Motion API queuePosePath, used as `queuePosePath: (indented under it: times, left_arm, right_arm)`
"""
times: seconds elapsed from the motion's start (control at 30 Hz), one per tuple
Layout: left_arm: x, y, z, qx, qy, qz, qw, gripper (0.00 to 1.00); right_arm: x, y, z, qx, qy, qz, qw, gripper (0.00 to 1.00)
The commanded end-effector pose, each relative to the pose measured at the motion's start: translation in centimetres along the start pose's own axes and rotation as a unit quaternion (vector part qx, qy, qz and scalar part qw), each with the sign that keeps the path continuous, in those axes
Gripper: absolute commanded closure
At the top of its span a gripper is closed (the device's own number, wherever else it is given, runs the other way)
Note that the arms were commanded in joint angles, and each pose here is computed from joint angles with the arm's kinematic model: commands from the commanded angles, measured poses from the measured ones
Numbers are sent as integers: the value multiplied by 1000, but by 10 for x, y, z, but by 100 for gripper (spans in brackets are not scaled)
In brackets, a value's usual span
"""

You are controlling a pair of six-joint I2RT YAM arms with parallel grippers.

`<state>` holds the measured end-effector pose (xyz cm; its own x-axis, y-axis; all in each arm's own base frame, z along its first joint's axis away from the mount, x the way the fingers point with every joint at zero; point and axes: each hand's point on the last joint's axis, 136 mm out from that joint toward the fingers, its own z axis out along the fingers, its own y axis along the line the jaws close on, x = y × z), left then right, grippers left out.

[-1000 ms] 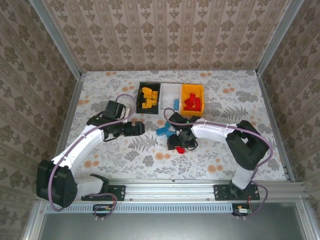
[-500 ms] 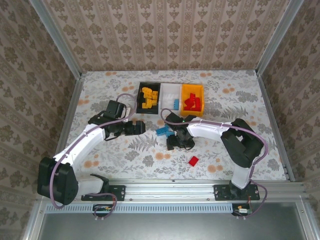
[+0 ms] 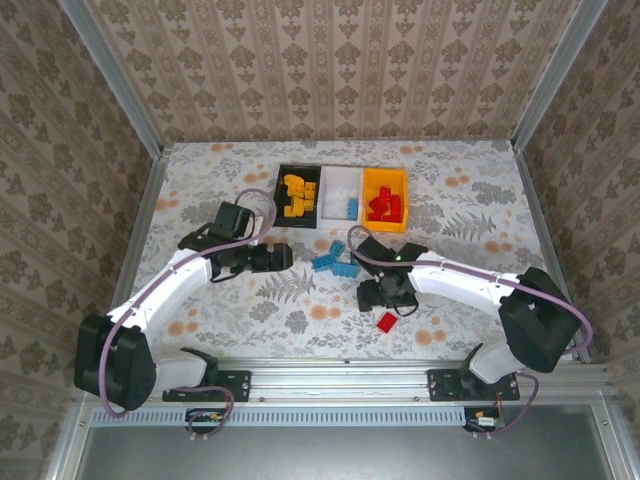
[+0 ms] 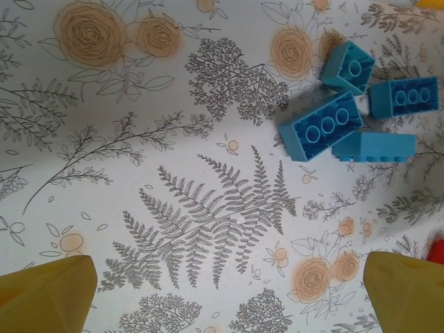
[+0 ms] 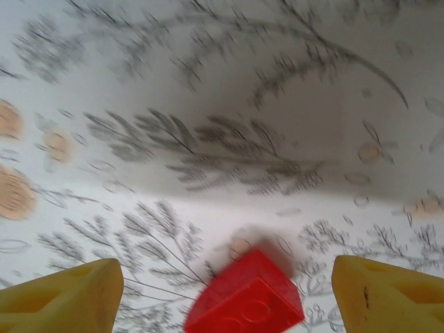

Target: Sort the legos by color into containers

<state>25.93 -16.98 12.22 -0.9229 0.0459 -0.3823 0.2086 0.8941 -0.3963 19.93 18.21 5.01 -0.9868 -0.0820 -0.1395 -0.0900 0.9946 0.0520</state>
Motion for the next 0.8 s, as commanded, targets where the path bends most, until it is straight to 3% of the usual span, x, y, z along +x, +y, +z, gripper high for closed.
queuePosePath:
  times: [0.0, 0.43, 0.77]
  left_arm:
    - [-2, -8, 0, 11, -1, -1, 1000, 0]
    - [-4, -6, 1, 0, 2, 4, 1000, 0]
    - [-4, -5, 2, -5, 5, 5, 1000, 0]
  right_arm:
    - [22, -10, 2, 5, 23, 21, 1000, 19]
    - [37, -5, 31, -7, 47, 32, 998, 20]
    - [36, 1, 42, -5, 56, 30, 998, 41]
